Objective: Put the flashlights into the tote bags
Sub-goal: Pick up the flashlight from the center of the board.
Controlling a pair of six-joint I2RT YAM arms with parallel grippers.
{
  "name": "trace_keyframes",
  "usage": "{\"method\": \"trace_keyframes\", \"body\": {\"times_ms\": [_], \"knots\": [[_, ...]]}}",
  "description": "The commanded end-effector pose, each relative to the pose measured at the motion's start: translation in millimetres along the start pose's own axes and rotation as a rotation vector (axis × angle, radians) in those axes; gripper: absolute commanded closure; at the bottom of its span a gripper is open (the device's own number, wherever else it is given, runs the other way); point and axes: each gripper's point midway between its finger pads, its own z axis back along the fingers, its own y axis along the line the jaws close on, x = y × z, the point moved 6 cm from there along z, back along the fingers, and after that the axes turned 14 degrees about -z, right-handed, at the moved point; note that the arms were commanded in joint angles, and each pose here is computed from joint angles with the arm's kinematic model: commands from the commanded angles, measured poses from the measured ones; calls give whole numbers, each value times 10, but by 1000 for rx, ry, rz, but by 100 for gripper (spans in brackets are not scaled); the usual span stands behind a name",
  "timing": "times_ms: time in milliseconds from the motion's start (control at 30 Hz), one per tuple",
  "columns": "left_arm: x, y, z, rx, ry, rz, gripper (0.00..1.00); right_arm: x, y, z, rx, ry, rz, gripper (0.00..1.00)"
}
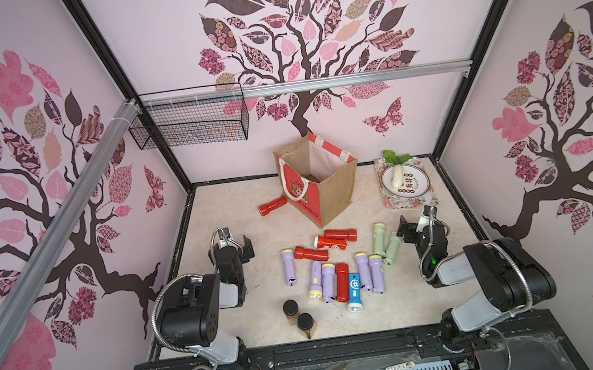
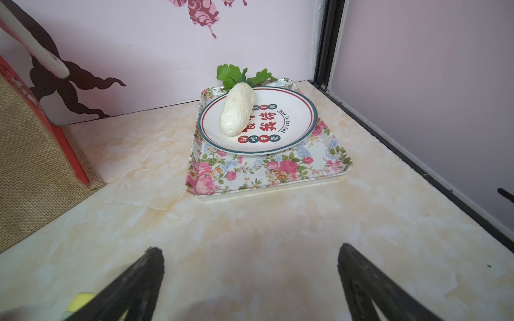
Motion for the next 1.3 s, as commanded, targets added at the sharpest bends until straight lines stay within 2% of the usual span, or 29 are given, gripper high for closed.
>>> {"method": "trace_keyframes", "body": {"times_ms": [0,700,933,967,1100,1167,1267], "knots": [[203,32,-58,27,-72,16,2,145,30,-74,-4,-61,4,0],[199,30,-51,26,-73,17,2,145,30,-67,-4,-58,3,0],[382,104,13,33,-44,13,2,298,101,16,26,-65,7,1],[398,107,23,26,-27,8,2,301,111,24,28,-49,9,0],[482,136,-16,5,166,-39,2,450,148,13,-53,-3,1,0],[543,153,15,-8,226,-1,2,547,178,24,-82,-17,-33,0],[680,149,77,-54,333,80,2,658,258,27,-125,40,-99,1]]}}
